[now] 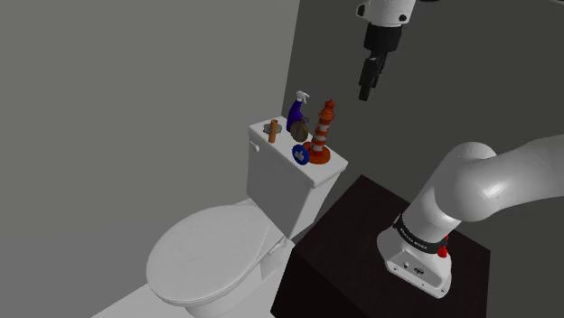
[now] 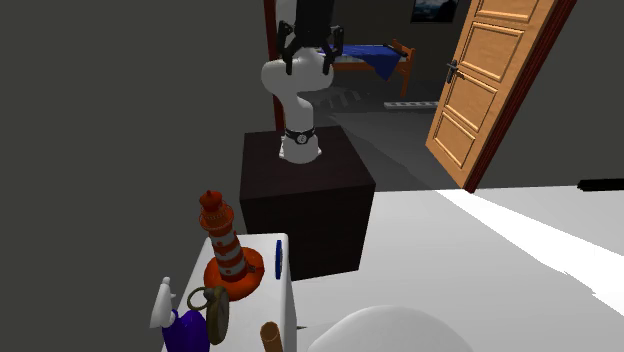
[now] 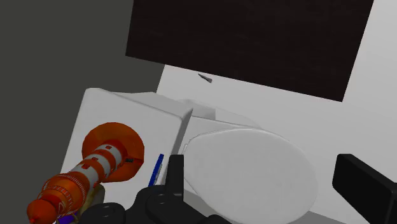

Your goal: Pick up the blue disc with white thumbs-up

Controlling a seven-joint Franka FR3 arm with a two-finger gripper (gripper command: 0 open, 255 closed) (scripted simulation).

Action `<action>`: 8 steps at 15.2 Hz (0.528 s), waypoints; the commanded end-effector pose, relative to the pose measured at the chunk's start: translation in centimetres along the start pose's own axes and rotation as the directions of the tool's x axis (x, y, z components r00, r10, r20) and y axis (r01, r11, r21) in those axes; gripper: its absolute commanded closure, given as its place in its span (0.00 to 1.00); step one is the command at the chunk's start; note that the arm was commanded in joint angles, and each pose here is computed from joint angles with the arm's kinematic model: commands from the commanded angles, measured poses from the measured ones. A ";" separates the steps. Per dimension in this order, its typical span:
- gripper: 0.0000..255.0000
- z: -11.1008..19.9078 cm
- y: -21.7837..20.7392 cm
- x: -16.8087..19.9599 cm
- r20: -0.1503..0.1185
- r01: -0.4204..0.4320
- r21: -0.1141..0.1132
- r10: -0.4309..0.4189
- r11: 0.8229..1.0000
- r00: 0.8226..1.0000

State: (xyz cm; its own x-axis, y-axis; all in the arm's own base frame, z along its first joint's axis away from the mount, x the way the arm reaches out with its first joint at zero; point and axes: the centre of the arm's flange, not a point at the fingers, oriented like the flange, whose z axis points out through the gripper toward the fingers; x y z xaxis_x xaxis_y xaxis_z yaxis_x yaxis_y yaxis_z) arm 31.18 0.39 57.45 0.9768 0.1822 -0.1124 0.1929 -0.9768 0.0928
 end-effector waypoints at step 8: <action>0.00 6.9 2.9 5.7 0.007 -0.077 0.032 0.076 0.997 0.997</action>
State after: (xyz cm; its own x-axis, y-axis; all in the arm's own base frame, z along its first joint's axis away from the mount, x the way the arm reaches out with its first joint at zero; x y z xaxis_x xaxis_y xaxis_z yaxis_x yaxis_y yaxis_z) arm 35.85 -2.03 51.21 0.9864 0.1180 -0.1141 0.1267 -0.9893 0.0724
